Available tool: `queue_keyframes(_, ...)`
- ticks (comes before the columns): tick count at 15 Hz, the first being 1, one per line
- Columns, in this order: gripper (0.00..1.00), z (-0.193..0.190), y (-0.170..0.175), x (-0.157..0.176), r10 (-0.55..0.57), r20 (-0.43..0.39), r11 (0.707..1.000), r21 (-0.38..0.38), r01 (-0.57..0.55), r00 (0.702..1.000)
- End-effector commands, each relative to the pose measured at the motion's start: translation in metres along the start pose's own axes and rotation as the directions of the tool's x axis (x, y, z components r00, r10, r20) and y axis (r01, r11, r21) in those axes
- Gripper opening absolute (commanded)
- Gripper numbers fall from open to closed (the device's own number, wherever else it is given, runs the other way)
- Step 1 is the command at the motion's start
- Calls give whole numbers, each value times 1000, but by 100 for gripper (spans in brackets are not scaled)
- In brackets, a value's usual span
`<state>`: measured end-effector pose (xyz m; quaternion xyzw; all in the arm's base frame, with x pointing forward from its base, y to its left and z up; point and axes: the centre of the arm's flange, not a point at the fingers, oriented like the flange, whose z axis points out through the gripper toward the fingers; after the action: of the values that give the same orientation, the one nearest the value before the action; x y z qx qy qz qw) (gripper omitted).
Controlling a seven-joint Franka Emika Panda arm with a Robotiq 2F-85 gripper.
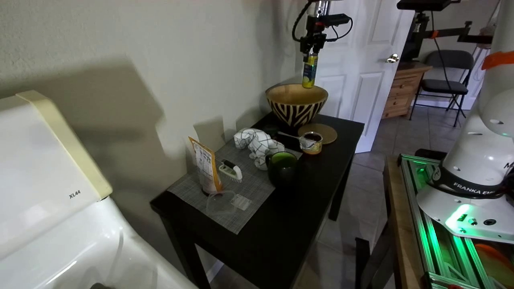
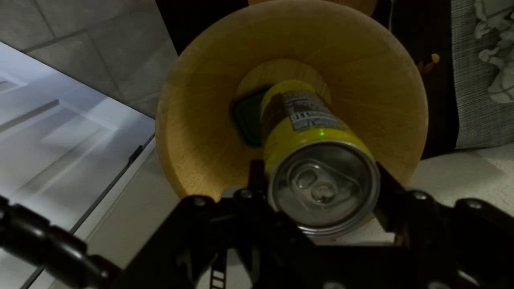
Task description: Put that caan into the bowl
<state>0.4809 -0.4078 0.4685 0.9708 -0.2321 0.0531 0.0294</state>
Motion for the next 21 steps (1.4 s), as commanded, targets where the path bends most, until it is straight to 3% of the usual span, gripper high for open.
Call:
queue_keyframes(1,38,16,6,6,-79,7,997,6,79,997)
queue_keyframes(4,38,49,3,12,-60,3,997,-46,60,998)
queue_keyframes(9,38,101,-18,26,-29,-42,998,-65,27,999)
queue_keyframes(14,38,127,-46,32,-3,-37,999,-52,1,999)
queue_keyframes(21,38,148,-51,33,61,2,998,-34,-61,998)
